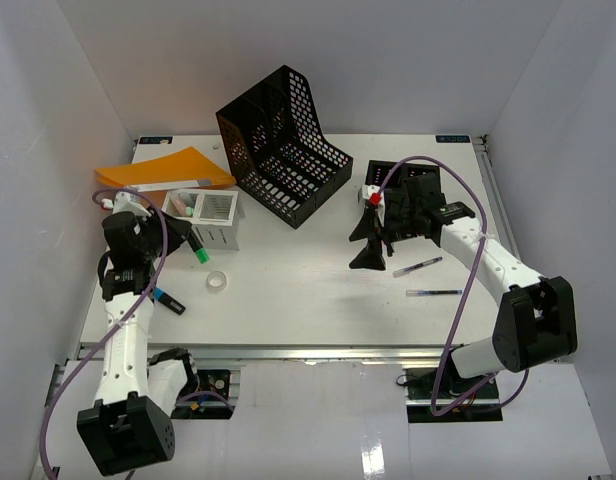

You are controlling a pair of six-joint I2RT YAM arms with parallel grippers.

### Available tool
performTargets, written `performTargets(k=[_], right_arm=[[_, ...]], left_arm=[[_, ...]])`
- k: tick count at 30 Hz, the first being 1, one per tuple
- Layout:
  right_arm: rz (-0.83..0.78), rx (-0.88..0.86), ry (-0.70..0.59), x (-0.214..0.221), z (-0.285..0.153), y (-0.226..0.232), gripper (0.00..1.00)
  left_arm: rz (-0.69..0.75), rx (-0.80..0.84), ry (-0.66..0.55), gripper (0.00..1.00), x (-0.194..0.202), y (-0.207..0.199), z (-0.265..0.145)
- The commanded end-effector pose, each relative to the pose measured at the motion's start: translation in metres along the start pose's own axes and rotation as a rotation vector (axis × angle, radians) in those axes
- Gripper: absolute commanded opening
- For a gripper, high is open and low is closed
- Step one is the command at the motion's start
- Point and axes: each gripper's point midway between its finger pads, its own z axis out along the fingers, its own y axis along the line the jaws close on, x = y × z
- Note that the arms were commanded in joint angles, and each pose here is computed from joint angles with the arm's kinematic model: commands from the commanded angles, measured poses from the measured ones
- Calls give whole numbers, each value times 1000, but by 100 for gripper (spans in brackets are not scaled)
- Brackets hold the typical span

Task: Organize the desk

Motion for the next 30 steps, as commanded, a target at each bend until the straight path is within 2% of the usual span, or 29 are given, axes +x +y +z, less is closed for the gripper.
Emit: performTargets(k=[1, 7, 11, 21, 30], right_arm=[[-1, -3, 3, 9, 3, -6, 85], [14, 1, 17, 17, 4, -10, 85], [23, 2, 26, 21, 5, -12, 85], [41, 4, 43, 30, 6, -16, 85], [55, 1, 60, 38, 8, -19, 85]], left_arm=[[116, 297, -120, 0, -43, -66, -2], [279, 462, -214, 0, -80, -115, 13], [336, 459, -225, 0, -84, -122, 40], [430, 302, -242, 0, -81, -94, 105], [442, 303, -186, 2, -59, -83, 130]])
